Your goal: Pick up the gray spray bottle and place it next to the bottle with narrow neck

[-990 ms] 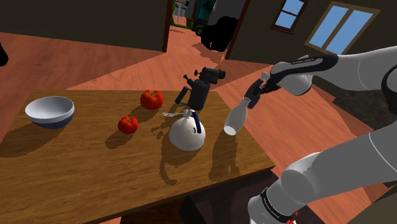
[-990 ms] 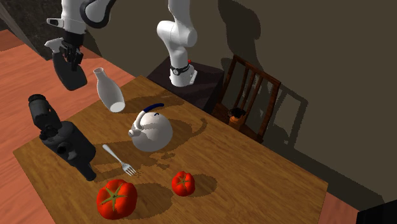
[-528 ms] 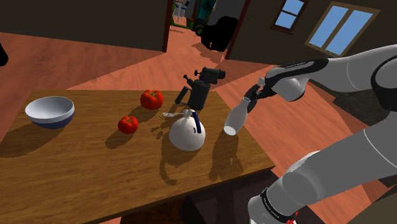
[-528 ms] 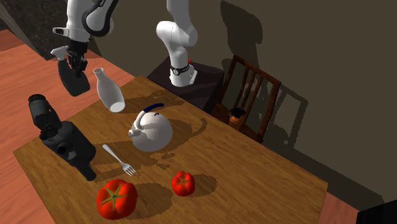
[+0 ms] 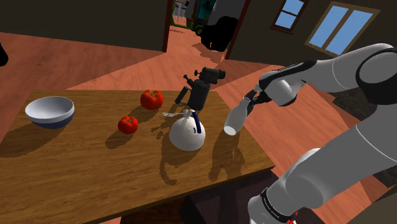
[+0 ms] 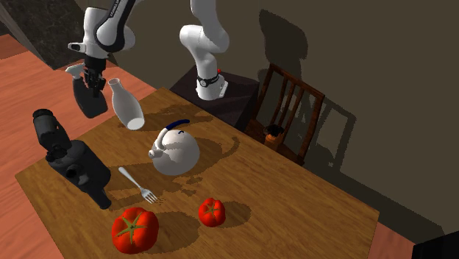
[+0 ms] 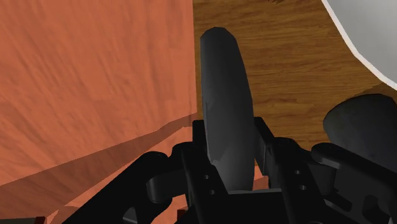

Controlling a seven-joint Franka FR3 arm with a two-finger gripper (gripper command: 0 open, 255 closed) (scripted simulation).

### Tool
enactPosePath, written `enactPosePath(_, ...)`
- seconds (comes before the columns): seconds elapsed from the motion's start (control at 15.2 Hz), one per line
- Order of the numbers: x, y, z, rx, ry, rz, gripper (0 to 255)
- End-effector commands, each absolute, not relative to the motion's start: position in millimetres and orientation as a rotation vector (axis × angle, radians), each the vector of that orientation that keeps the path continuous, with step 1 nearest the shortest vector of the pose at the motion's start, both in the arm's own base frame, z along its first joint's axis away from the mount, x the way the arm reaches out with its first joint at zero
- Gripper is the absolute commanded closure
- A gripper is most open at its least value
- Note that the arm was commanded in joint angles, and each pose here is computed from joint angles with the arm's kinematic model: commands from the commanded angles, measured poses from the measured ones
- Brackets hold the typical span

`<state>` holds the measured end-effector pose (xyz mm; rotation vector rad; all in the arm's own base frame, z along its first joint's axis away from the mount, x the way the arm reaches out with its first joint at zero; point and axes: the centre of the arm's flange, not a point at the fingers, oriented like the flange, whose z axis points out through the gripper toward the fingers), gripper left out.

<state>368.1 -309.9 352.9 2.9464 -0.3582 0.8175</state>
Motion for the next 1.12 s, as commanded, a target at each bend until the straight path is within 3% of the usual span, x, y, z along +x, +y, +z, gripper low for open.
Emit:
enactPosePath(0.0,368,-310,342,2.945,-0.359,0.818,255)
enactPosePath(0.4,368,-310,308,2.945,-0.359,0.818,255)
enactPosePath(0.92,368,-310,308,2.945,-0.359,0.818,255)
enactPosePath(0.99,368,-310,308,2.945,-0.359,0.818,0)
enactPosePath(1.06,368,-310,308,2.945,-0.359,0.818,0)
